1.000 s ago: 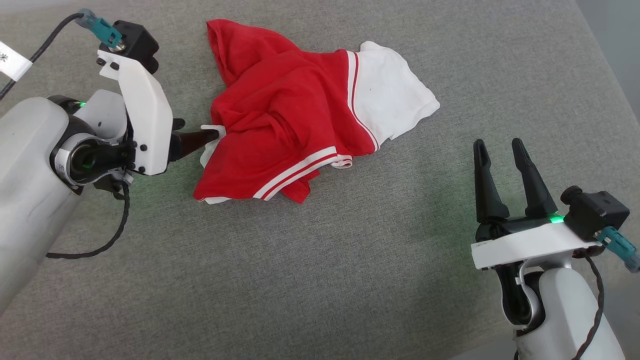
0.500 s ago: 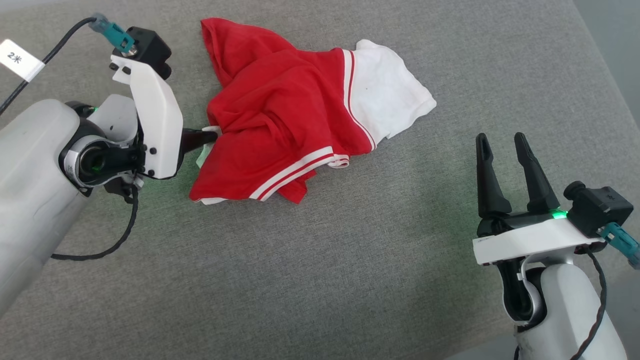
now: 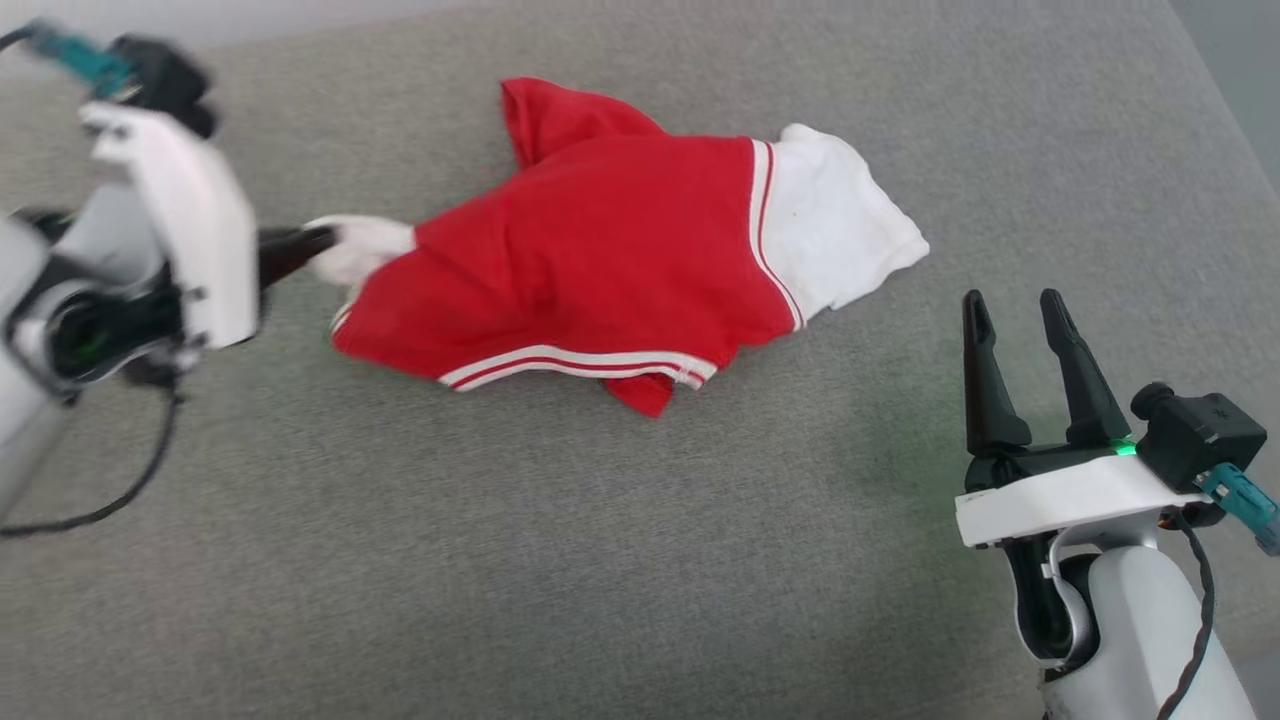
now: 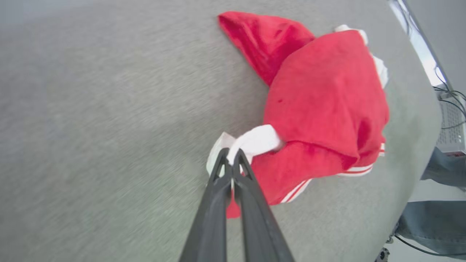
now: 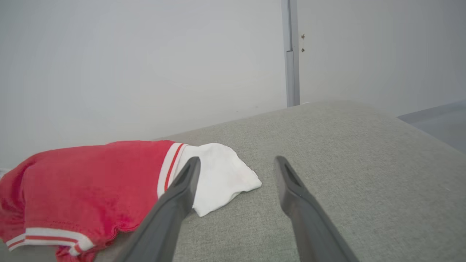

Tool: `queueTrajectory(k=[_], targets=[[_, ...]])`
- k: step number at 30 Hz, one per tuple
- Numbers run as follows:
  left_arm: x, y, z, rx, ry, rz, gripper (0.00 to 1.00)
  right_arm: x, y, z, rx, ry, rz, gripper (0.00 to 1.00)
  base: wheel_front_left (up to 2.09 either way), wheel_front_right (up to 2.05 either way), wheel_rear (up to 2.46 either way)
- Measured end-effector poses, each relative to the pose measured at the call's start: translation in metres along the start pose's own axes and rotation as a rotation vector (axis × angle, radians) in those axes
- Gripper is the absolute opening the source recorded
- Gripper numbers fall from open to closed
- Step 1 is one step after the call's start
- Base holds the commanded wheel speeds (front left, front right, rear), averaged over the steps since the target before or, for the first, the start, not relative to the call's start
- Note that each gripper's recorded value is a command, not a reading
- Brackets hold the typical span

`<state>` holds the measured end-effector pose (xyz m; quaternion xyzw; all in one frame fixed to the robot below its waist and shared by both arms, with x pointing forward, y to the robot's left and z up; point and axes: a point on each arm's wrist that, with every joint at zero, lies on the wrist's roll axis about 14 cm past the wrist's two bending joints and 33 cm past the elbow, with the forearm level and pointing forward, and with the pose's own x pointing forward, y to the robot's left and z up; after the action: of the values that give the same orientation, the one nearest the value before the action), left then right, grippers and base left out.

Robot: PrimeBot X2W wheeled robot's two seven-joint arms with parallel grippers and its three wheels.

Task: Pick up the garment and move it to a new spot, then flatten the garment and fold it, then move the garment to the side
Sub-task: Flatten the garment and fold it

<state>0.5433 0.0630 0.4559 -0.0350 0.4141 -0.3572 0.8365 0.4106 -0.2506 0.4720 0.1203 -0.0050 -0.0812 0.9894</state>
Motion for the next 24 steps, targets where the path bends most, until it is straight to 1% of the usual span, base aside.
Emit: queueTrajectory(k=[2,3,9,14,19,21,24], targets=[[-0.017,0.024,-0.011,-0.028,0.003,0.072,0.0,0.001,0.004,0.002,-0.001,-0.008,0.011,1.0,0.0,0.0,0.0],[-0.033,0.045,-0.021,-0.057,0.001,0.136,0.0,0.002,0.007,0.004,0.0,-0.013,0.021,1.0,0.0,0.0,0.0],[-0.073,0.093,-0.038,-0.112,-0.01,0.292,0.0,0.001,0.017,0.002,0.002,-0.01,0.047,1.0,0.0,0.0,0.0],[-0.095,0.129,-0.056,-0.174,0.018,0.409,0.0,-0.001,0.016,0.002,0.0,-0.007,0.044,1.0,0.0,0.0,0.0],[-0.104,0.153,-0.065,-0.193,0.008,0.505,0.0,-0.004,0.01,0.002,-0.004,-0.004,0.029,1.0,0.0,0.0,0.0],[-0.112,0.168,-0.073,-0.157,0.033,0.583,0.0,-0.006,0.007,0.002,-0.006,-0.004,0.022,1.0,0.0,0.0,0.0],[-0.117,0.181,-0.079,-0.198,0.028,0.639,0.0,-0.007,0.004,0.004,-0.01,-0.007,0.013,1.0,0.0,0.0,0.0]])
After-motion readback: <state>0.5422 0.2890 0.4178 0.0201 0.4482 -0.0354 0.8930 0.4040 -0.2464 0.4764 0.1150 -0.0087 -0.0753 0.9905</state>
